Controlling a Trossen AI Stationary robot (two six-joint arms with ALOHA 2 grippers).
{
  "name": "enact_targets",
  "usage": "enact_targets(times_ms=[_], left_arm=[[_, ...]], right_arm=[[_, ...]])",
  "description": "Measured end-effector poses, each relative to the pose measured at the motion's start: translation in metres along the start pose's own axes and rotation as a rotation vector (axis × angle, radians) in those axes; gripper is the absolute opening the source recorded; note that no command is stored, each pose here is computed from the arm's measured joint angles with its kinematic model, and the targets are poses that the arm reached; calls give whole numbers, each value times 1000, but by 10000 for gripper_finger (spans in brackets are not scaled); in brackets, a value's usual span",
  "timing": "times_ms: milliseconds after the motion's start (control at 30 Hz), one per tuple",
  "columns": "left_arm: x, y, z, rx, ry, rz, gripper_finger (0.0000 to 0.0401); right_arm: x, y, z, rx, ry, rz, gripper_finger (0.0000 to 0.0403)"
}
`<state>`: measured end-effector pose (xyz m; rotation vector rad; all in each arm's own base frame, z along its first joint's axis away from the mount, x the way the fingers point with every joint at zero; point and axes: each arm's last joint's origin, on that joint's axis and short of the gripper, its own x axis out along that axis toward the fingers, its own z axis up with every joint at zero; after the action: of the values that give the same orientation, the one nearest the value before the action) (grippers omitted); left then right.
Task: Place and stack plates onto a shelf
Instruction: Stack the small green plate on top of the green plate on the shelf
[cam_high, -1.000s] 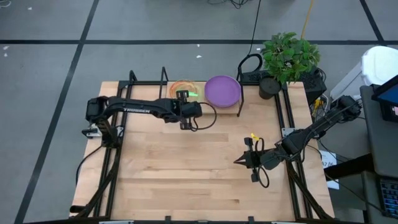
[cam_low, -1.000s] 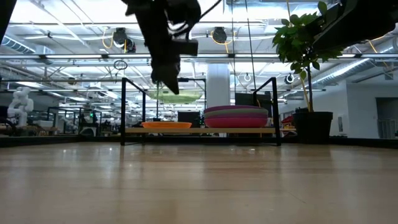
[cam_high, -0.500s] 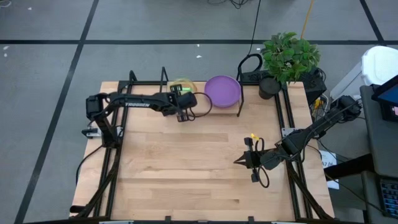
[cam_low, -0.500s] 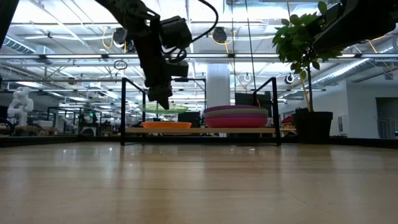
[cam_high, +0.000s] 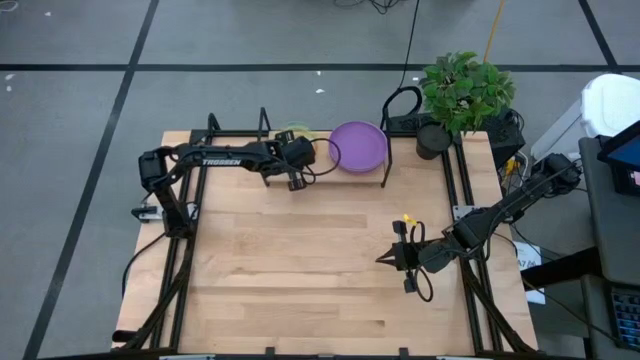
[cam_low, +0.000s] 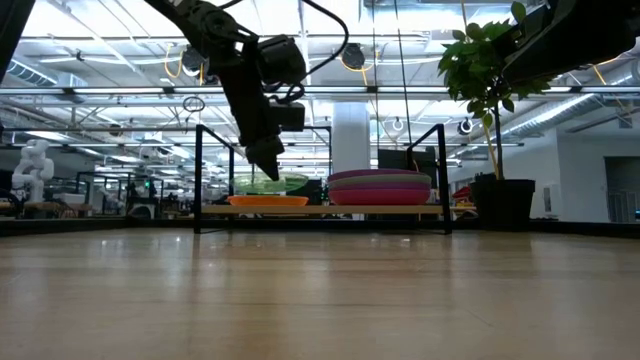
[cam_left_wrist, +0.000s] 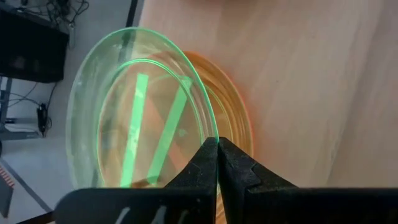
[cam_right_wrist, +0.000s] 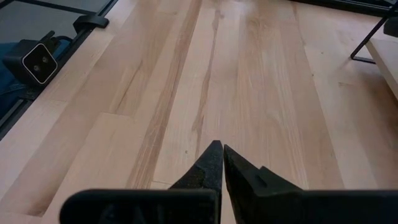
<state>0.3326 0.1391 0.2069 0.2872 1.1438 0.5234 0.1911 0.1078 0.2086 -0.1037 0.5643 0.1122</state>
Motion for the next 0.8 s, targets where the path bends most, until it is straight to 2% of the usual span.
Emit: enact_targets(times_ms=[567,800], left_arm=[[0,0,0,-23,-6,-1,4],[1,2,0,-69,-7,0,39]], right_arm=[[0,0,0,1,0,1,0],[0,0,0,1,0,1,0]])
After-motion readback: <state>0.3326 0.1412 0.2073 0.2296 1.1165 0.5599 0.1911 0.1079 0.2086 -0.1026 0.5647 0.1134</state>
